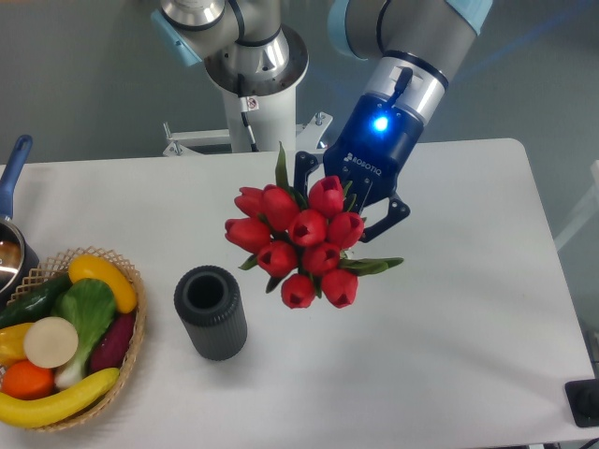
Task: Insert the flowers into the vase
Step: 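Hold the red tulip bouquet above the table with the gripper, then carry the tulip bouquet over the black vase, stems pointing down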
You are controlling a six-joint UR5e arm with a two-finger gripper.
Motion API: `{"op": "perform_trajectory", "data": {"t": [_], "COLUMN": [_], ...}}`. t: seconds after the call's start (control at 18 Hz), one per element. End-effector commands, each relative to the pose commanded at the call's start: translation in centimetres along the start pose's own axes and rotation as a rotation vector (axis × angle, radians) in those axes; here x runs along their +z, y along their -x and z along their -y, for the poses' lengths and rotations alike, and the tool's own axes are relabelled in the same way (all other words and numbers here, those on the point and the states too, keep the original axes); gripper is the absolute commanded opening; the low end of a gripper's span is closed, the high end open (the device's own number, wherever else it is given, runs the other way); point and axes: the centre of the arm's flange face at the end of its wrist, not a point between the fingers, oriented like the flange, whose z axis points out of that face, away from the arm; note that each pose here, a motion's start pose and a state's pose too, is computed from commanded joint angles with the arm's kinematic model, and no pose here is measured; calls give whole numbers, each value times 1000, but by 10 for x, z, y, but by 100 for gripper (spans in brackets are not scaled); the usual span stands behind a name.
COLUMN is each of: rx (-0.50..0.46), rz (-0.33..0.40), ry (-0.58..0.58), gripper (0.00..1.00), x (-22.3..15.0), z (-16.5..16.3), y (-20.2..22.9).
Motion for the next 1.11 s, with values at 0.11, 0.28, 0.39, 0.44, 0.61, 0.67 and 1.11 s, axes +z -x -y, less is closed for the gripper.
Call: {"op": "perform_trajectory", "data": {"t": [0.11,0.28,0.39,0.44,0.61,0.67,1.11], "rx": [16,56,67,71,81,80,142], "rz": [-22,-113,-193,-218,-299,-308,-418], "ry": [1,-95,-167,-184,-243,-243,-295], "gripper": [34,34,34,34,33,33,33], "x": [10,23,29,33,43,46,79], "z": [3,9,6,2,-5,-8,-23], "y": [-9,-19,-24,-28,-45,-51,-86]}}
